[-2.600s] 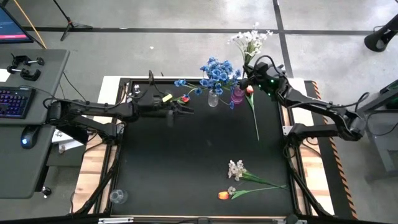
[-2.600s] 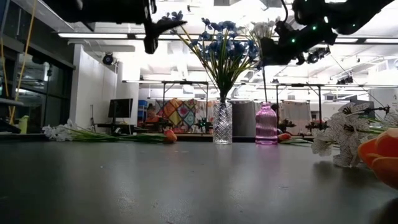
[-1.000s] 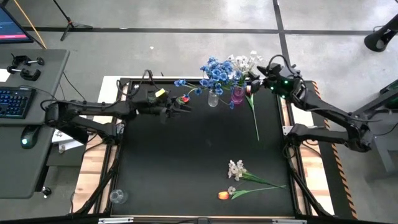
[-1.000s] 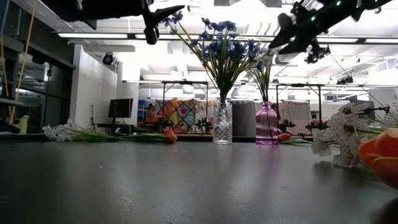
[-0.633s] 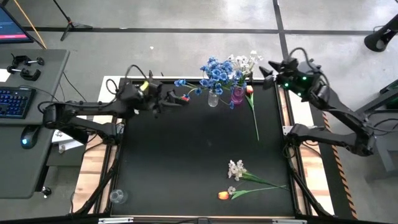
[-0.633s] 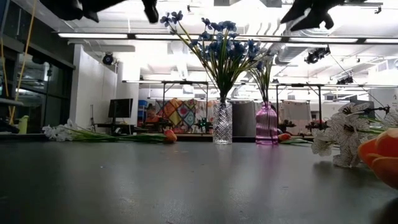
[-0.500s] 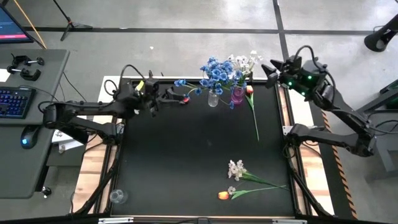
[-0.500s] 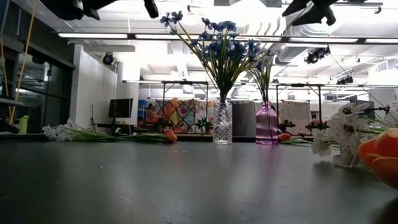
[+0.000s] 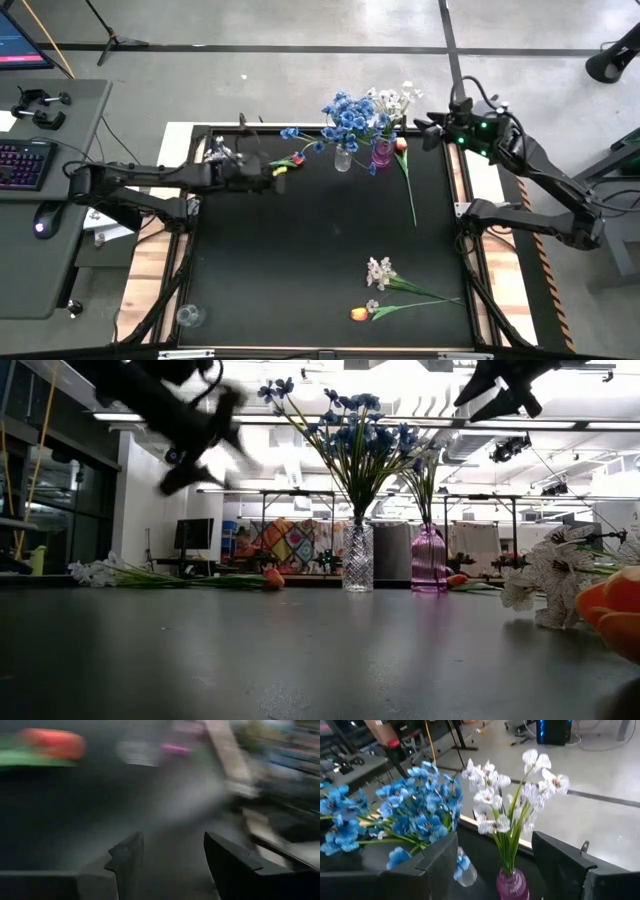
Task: Sort flowers into vase by color
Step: Put the top white flowers into the purple vase
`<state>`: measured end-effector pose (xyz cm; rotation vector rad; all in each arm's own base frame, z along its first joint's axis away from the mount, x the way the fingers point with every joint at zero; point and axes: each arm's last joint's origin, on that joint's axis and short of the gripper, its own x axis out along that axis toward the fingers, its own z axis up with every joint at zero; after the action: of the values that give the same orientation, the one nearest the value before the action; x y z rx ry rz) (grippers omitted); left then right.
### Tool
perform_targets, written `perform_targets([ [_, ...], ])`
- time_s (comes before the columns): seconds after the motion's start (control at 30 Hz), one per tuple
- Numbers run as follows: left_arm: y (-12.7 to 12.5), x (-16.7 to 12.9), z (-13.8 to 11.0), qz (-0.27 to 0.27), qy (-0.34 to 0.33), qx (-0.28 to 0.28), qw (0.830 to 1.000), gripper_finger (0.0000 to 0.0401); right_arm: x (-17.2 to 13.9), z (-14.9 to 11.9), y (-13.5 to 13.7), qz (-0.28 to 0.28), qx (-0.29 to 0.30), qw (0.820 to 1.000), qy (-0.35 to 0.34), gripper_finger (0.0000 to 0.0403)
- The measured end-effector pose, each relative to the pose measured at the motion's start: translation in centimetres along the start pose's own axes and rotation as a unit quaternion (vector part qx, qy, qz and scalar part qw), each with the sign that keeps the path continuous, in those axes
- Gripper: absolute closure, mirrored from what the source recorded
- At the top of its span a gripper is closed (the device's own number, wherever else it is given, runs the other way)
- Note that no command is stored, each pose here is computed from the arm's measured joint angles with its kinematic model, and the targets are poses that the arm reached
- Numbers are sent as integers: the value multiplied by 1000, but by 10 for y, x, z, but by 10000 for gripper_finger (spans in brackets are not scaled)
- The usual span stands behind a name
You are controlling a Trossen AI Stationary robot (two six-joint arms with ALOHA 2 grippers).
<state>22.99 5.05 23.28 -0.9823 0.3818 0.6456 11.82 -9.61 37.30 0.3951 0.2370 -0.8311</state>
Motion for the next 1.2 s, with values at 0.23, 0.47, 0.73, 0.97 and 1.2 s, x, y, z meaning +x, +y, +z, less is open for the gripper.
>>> perform_targets([
  [0.23, 42, 0, 26, 212, -133, -32, 968, 204, 9, -3, 0, -6, -6, 1000, 23, 160],
  [0.47, 88, 32, 63, 283, -59, -33, 957, 204, 33, -7, 2, -18, -13, 998, 60, 160],
  [0.73, 97, 71, 77, 343, -3, -1, 939, 204, 51, -14, 7, -20, -11, 995, 92, 160],
  [0.97, 98, 96, 81, 394, 35, 52, 917, 204, 50, -16, 12, -9, -10, 995, 96, 160],
  [1.2, 95, 112, 59, 433, 135, 126, 882, 204, 49, -17, 16, 0, -2, 995, 99, 160],
])
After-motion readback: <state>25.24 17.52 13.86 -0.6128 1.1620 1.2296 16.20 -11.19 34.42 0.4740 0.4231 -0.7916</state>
